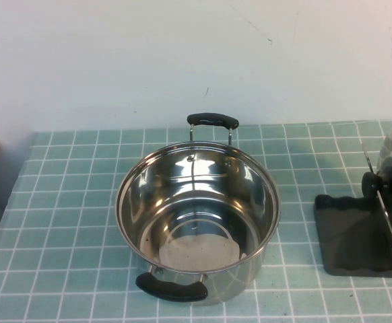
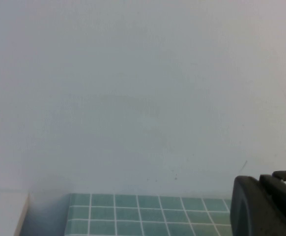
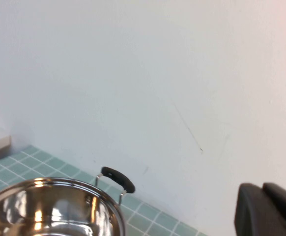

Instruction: Put pot lid on rack

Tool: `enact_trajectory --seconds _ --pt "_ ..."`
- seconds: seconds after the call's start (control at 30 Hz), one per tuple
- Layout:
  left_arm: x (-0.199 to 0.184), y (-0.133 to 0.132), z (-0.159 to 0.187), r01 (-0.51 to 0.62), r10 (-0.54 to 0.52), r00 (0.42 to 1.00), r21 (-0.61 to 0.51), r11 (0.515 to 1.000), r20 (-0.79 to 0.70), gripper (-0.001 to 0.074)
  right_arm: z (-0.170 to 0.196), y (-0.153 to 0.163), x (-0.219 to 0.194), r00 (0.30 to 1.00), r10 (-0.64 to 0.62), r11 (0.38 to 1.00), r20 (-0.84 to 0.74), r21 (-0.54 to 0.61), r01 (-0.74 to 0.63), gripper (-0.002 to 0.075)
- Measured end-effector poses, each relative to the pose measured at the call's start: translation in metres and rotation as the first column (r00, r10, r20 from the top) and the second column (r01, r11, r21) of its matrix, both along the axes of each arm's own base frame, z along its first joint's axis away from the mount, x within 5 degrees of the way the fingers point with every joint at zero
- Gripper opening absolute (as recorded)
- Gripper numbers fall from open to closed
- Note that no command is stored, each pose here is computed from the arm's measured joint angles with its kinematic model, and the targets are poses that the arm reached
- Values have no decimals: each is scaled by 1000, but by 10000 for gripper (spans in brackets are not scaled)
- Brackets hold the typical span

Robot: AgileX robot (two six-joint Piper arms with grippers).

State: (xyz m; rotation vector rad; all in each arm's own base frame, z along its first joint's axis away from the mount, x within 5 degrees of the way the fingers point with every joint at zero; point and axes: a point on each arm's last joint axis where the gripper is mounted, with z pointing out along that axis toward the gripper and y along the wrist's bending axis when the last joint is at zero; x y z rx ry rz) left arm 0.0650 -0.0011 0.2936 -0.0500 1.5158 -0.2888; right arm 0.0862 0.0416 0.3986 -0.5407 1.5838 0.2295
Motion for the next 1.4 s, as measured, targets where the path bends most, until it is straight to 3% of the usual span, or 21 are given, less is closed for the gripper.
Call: enact_trajectory --seconds 0.2,0.4,0.6,1.07,1.27,1.33,1.4 --pt "-7 6 -21 -24 25 997 14 1000 -67 -1 -30 5 -39 995 33 999 94 -2 -33 0" --pt "-5 7 -41 -53 42 977 -45 998 -208 -1 -44 8 -61 983 56 998 176 -2 -57 -1" --pt "-6 4 -47 -56 7 959 -167 984 -282 -1 -55 11 -60 987 92 996 132 -11 -92 -1" --pt "-7 4 -48 -57 2 957 -181 982 -291 -1 -75 11 -52 993 98 995 62 -1 -98 -1" --pt "-7 4 -48 -57 2 957 -181 982 -291 -1 -110 -11 -41 980 -143 979 135 -125 160 -1" --pt "-7 4 -48 -57 1 957 -182 982 -292 -1 -128 -20 -41 954 -223 929 198 -252 270 -1" --pt "-7 4 -48 -57 1 957 -182 982 -292 -1 -146 -28 -41 938 -249 828 241 -450 335 -1"
